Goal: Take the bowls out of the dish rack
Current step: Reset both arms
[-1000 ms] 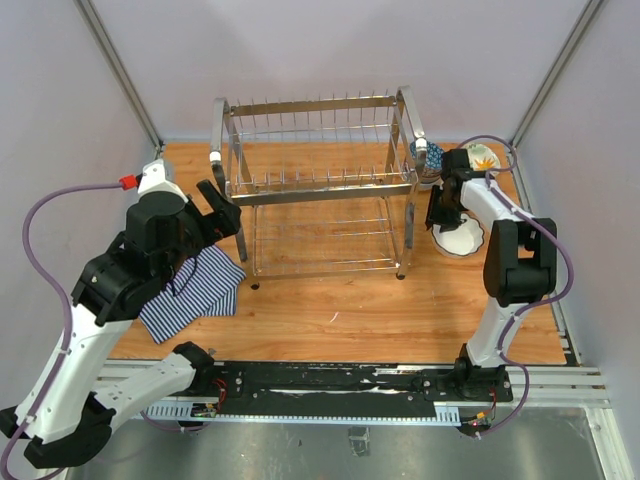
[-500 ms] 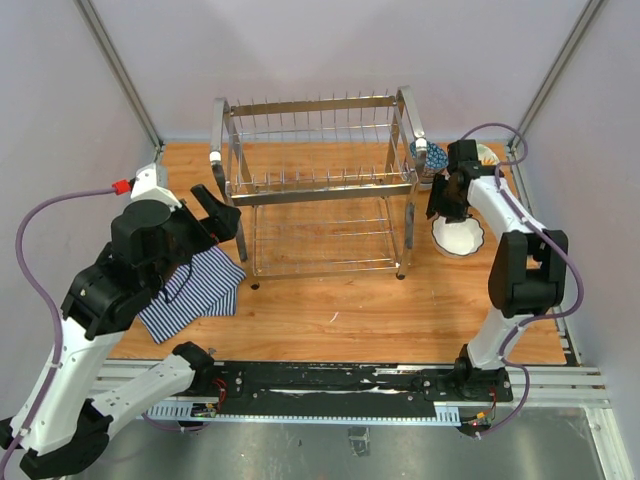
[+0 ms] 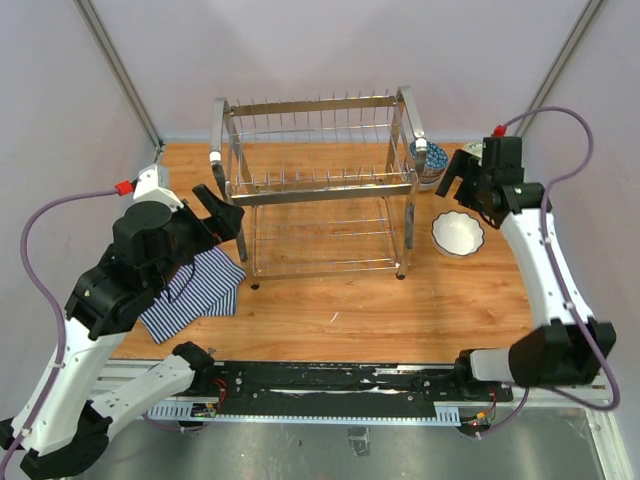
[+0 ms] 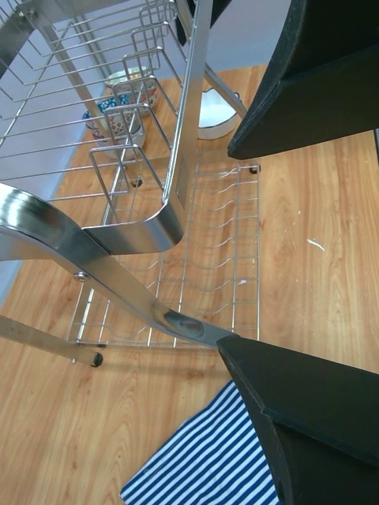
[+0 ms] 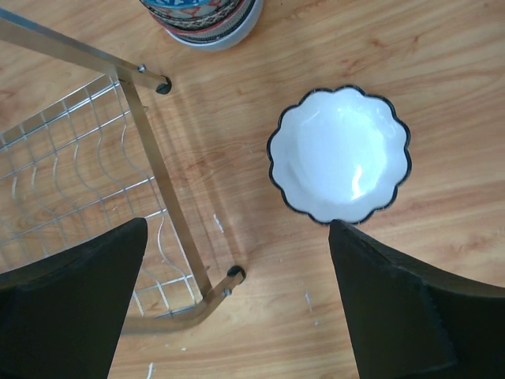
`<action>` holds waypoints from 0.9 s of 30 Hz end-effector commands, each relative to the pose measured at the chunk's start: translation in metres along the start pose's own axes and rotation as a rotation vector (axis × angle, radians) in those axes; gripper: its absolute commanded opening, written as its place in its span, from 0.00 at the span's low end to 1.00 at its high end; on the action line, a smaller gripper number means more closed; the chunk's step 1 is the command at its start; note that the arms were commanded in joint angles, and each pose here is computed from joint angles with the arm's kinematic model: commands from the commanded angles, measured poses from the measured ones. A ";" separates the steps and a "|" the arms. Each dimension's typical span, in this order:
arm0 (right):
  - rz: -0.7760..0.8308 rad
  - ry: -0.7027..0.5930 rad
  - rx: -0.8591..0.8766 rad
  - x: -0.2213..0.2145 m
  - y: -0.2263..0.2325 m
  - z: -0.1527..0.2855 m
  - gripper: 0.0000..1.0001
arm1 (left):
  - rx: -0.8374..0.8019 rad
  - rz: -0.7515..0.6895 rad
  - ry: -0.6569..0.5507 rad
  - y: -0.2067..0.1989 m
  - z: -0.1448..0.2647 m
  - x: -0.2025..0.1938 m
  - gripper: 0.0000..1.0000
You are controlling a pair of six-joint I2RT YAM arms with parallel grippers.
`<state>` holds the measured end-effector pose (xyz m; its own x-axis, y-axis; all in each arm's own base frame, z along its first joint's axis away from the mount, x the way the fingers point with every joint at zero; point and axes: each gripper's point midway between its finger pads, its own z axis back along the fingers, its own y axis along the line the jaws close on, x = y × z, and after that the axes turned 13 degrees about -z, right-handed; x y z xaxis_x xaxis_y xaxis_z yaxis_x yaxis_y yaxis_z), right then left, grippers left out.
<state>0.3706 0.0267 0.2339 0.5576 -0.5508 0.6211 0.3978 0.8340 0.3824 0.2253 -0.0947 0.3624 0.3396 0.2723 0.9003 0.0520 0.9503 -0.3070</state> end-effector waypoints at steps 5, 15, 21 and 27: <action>-0.187 -0.151 0.025 -0.018 -0.029 0.071 0.99 | 0.007 0.083 -0.016 0.006 0.007 -0.004 1.00; -0.207 -0.117 0.010 -0.071 -0.065 0.120 0.98 | -0.001 0.122 0.022 0.015 0.012 -0.032 1.00; -0.244 -0.052 0.016 -0.109 -0.083 0.137 0.98 | -0.008 0.129 0.010 0.014 0.011 -0.030 1.00; -0.226 -0.047 0.038 -0.125 -0.095 0.155 0.99 | -0.024 0.162 0.003 0.007 0.004 -0.030 1.00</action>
<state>0.1704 0.0185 0.2390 0.3769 -0.7246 0.5770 0.4648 0.6868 0.5588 0.2055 -0.0906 0.3301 0.3720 0.3769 0.8483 0.0173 0.9109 -0.4123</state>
